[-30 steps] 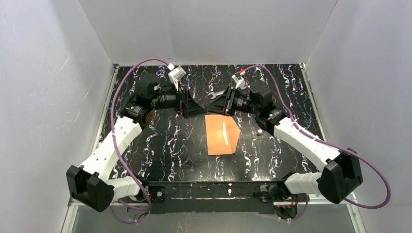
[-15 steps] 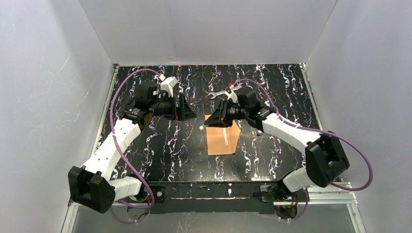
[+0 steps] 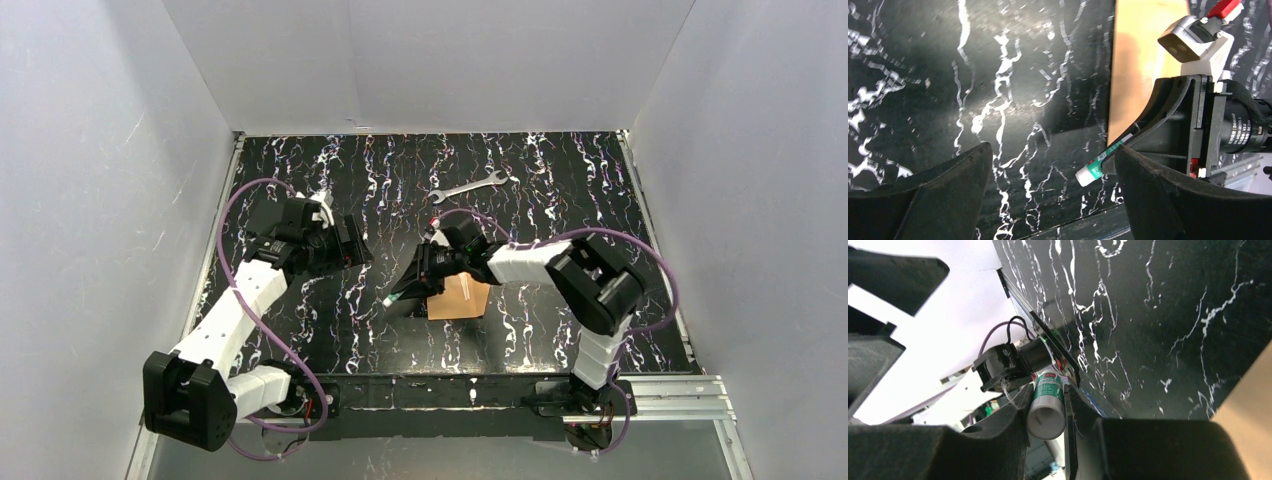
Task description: Place the letter into the envelope and seal it
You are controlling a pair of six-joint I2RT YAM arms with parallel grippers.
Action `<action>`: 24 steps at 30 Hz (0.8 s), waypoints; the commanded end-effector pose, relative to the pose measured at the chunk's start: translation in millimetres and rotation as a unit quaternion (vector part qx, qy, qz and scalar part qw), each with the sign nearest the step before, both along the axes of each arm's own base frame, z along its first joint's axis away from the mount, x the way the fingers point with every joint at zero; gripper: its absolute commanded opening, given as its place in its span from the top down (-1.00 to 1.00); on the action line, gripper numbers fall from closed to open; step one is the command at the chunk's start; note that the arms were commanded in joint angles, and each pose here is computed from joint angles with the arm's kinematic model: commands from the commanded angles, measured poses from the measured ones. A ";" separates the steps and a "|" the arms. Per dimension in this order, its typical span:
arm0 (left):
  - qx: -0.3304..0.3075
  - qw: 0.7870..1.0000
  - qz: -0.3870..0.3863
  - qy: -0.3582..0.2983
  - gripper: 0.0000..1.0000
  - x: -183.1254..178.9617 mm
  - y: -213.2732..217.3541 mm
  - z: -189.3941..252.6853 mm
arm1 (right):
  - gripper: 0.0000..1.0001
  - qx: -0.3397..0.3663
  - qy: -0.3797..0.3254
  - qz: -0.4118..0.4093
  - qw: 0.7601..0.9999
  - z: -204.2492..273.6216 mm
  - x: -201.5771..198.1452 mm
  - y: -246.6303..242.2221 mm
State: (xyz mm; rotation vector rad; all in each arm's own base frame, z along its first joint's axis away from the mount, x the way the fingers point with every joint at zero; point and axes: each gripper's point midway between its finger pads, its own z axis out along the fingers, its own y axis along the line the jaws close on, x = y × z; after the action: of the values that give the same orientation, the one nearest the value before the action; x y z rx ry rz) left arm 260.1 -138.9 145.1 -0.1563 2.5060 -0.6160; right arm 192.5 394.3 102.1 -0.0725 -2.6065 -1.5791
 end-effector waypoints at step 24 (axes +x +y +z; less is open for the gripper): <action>-0.015 0.987 0.022 0.158 -0.19 16.2 -11.2 -91.0 | 0.49 -0.100 0.110 -0.046 0.988 -54.7 10.0 16.3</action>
State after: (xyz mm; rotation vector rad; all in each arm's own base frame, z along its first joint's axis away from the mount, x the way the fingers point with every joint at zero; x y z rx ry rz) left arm 256.7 -131.4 44.1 -0.3791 2.8222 -0.5158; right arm 206.1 414.8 58.3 -0.3695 -2.5946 -1.3193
